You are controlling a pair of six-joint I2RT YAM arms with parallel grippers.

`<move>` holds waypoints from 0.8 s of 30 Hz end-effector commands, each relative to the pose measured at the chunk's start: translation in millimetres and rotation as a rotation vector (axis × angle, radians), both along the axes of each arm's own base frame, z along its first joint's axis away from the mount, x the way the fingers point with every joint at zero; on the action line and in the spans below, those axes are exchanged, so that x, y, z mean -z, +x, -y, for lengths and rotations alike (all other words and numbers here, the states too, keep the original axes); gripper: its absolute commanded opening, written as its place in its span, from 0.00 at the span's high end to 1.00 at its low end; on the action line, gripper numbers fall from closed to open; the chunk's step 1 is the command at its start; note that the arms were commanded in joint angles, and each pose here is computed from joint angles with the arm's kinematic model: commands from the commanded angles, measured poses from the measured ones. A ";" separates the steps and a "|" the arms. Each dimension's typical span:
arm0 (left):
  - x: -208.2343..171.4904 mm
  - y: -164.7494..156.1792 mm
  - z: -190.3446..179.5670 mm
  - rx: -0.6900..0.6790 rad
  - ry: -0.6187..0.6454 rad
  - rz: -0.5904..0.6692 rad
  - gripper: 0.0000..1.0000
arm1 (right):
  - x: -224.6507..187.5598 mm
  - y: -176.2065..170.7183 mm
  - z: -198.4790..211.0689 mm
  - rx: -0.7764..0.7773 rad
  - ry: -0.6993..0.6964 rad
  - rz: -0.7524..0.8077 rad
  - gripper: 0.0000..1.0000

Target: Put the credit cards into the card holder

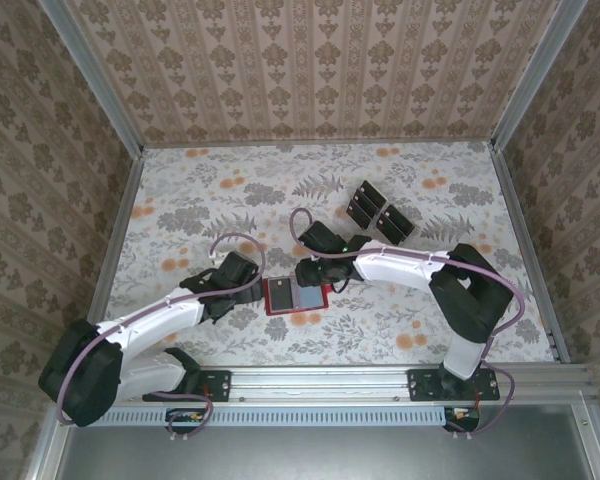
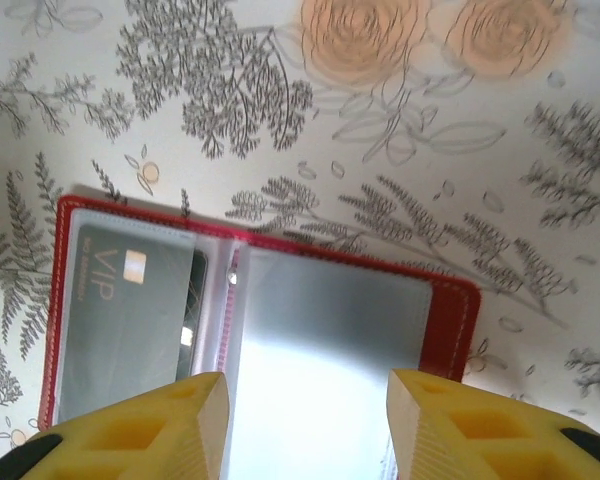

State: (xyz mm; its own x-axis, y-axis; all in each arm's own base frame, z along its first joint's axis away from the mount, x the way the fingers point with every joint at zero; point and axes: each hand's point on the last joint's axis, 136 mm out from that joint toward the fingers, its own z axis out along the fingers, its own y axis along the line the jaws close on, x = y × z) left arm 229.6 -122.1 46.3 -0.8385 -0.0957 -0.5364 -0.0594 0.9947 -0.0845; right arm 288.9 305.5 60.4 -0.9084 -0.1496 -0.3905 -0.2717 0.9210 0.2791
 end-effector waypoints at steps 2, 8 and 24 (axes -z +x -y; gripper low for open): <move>-0.7 -2.0 10.6 0.032 -0.011 0.002 0.00 | -5.2 8.4 2.4 -0.042 -0.051 0.017 0.54; -1.4 -3.8 21.2 0.046 -0.004 0.005 0.00 | 1.5 8.1 -3.6 -0.055 -0.045 -0.008 0.54; -6.3 -6.2 30.1 0.066 0.002 0.027 0.00 | 49.8 -9.7 -13.3 -0.038 0.004 -0.146 0.55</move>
State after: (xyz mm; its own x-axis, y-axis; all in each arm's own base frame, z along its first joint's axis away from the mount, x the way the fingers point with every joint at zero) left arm 217.6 -148.5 43.9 -0.8418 -0.0189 -0.5395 0.0264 0.9967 -0.0761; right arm 289.7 316.8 27.6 -0.9289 -0.1953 -0.3147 -0.2907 0.9109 0.2928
